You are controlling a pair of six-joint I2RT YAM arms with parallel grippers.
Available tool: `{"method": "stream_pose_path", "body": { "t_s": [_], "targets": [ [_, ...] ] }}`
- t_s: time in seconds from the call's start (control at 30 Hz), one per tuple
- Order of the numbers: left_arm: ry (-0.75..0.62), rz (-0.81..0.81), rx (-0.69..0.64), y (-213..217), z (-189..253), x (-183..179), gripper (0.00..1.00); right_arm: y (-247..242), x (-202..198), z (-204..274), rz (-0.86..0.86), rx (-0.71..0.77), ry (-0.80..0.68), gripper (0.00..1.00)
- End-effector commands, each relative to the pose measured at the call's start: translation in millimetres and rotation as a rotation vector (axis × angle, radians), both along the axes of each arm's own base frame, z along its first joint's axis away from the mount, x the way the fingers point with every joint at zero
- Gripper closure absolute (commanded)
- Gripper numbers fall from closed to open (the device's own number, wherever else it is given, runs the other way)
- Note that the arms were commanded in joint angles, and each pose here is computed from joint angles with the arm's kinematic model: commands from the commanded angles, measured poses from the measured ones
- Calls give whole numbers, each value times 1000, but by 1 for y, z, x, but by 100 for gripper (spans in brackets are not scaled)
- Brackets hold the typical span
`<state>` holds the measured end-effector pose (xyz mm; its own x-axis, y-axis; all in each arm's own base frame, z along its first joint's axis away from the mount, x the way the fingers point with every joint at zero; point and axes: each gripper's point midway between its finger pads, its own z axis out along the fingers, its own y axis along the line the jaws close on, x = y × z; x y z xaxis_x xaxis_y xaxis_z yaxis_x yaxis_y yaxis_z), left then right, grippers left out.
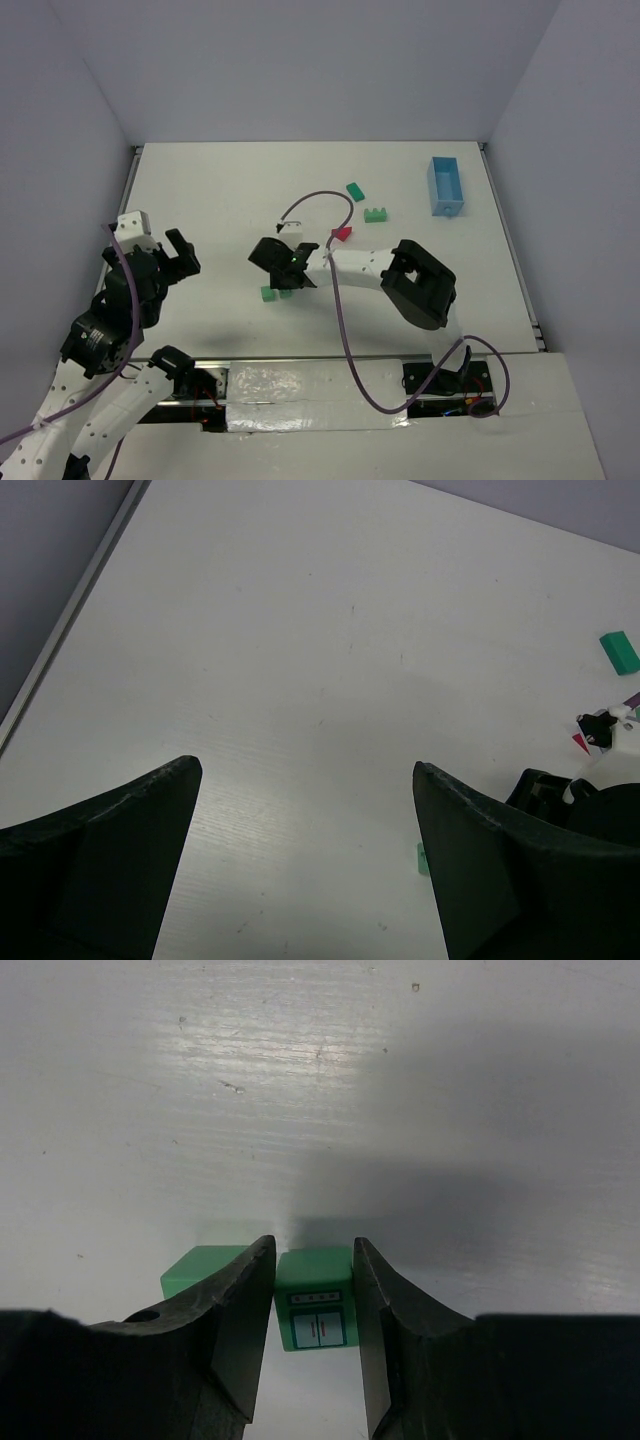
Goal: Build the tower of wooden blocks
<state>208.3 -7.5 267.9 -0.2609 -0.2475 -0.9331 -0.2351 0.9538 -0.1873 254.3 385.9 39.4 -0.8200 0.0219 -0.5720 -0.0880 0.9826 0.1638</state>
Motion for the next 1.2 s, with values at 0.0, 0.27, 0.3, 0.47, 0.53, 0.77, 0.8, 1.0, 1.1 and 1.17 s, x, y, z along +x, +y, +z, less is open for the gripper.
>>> {"method": "stream_pose_path", "body": {
  "t_s": [0.0, 0.27, 0.3, 0.47, 0.53, 0.77, 0.8, 1.0, 1.1, 1.17],
  "targets": [
    [-40, 13, -6, 3, 9, 1, 1, 13, 2, 8, -20, 31, -22, 57],
    [-41, 15, -7, 3, 9, 1, 0, 12, 0, 9, -33, 28, -20, 40],
    [-41, 13, -7, 3, 9, 1, 0, 13, 0, 12, -34, 36, -24, 38],
    [-42, 13, -6, 3, 9, 1, 0, 9, 2, 28, -53, 60, -49, 36],
    [-39, 12, -6, 2, 8, 2, 0, 6, 3, 39, -68, 79, -70, 35],
    [-37, 9, -6, 2, 8, 2, 0, 12, -8, 60, -7, 151, -104, 0],
    [-39, 10, -6, 2, 9, 2, 1, 20, -10, 60, 40, 156, -104, 0],
    [-35, 10, -4, 2, 8, 2, 1, 40, -21, 35, 119, 62, -45, 0],
    [-38, 10, -5, 2, 8, 2, 0, 39, -19, 31, 87, -14, -43, 0],
    [-35, 9, -4, 2, 8, 2, 1, 34, -18, 30, 50, -54, -43, 0]
  ]
}}
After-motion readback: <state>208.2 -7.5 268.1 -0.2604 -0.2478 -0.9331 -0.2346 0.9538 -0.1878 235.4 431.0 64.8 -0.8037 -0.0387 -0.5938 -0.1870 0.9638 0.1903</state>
